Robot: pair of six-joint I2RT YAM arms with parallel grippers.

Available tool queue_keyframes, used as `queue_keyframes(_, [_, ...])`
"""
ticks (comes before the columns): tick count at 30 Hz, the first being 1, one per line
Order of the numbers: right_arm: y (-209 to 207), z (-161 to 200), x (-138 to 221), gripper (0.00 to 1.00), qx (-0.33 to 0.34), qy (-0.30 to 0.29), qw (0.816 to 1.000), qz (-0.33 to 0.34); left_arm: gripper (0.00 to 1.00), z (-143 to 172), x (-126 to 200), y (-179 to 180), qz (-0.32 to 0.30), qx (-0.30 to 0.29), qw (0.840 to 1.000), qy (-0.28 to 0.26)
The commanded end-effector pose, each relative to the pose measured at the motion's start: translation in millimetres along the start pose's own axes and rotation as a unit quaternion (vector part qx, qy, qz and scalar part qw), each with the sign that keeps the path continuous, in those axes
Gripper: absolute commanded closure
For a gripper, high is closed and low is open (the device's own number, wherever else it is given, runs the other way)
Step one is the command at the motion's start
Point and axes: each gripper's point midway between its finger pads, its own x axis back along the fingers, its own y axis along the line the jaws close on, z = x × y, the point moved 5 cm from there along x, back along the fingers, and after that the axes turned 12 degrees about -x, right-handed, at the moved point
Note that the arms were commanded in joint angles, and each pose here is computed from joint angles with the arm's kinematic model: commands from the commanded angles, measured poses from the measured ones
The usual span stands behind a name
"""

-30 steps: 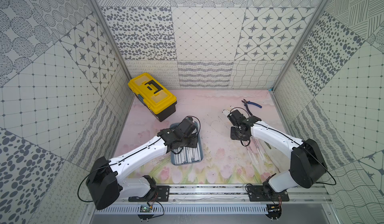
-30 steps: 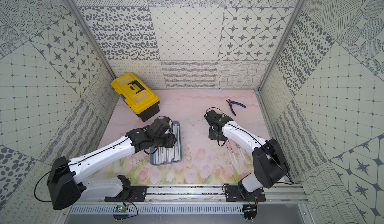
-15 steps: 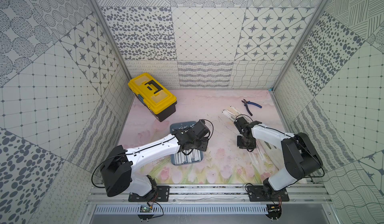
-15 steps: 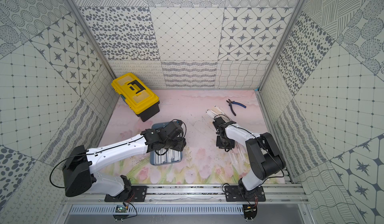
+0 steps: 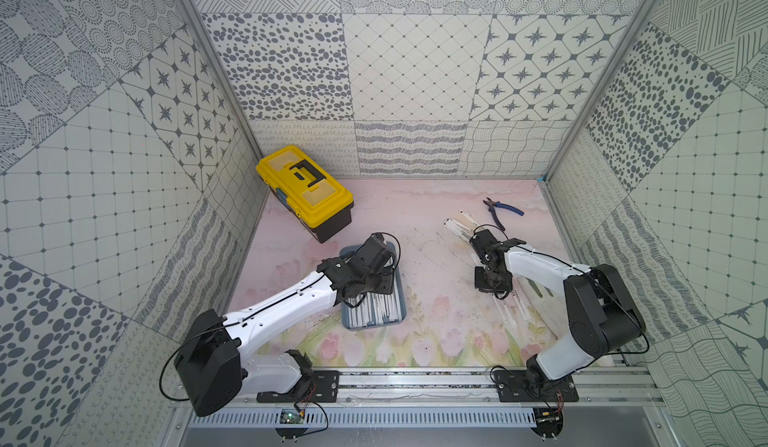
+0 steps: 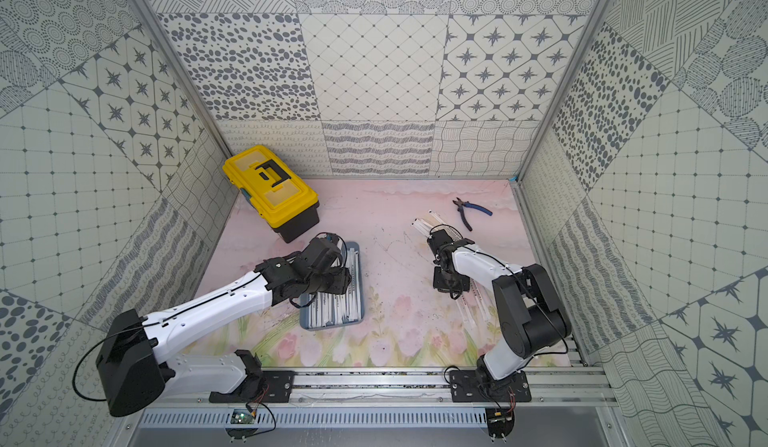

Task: Put the straws into the storage box
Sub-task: Pick up the straw from the center of the board, then place the straw in the storage box.

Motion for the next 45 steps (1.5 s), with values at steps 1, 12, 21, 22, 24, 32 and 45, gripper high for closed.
queue_keyframes(1, [-0.5,-11.8,6.6,0.77,0.002,-0.019,1.0,-0.004,0.39,4.9,0.5,8.4,-0.01,0.002,1.0,0.004])
queue_keyframes(12, [22.5,-10.5,-28.7,0.81,0.026,0.029,0.999,-0.033,0.39,6.0,3.0,21.2,-0.024,0.015,1.0,0.005])
queue_keyframes(21, [125.6,3.3,79.2,0.94,0.089,-0.081,0.984,-0.134,0.38,13.5,32.2,95.7,-0.087,0.137,0.987,-0.013])
queue_keyframes(22, [142.3,12.5,93.4,0.94,0.094,-0.086,0.98,-0.153,0.38,15.4,35.7,103.6,-0.096,0.151,0.984,-0.015])
queue_keyframes(24, [183.1,35.4,118.3,0.94,0.104,-0.084,0.971,-0.197,0.38,19.8,42.8,119.2,-0.115,0.178,0.977,-0.02])
queue_keyframes(32, [319.3,105.0,145.0,0.93,0.119,-0.053,0.941,-0.311,0.39,32.8,74.3,147.7,-0.182,0.232,0.953,-0.072])
queue_keyframes(45, [386.5,147.8,102.6,0.93,0.155,0.003,0.944,-0.291,0.4,33.3,68.7,141.2,-0.15,0.224,0.961,-0.068])
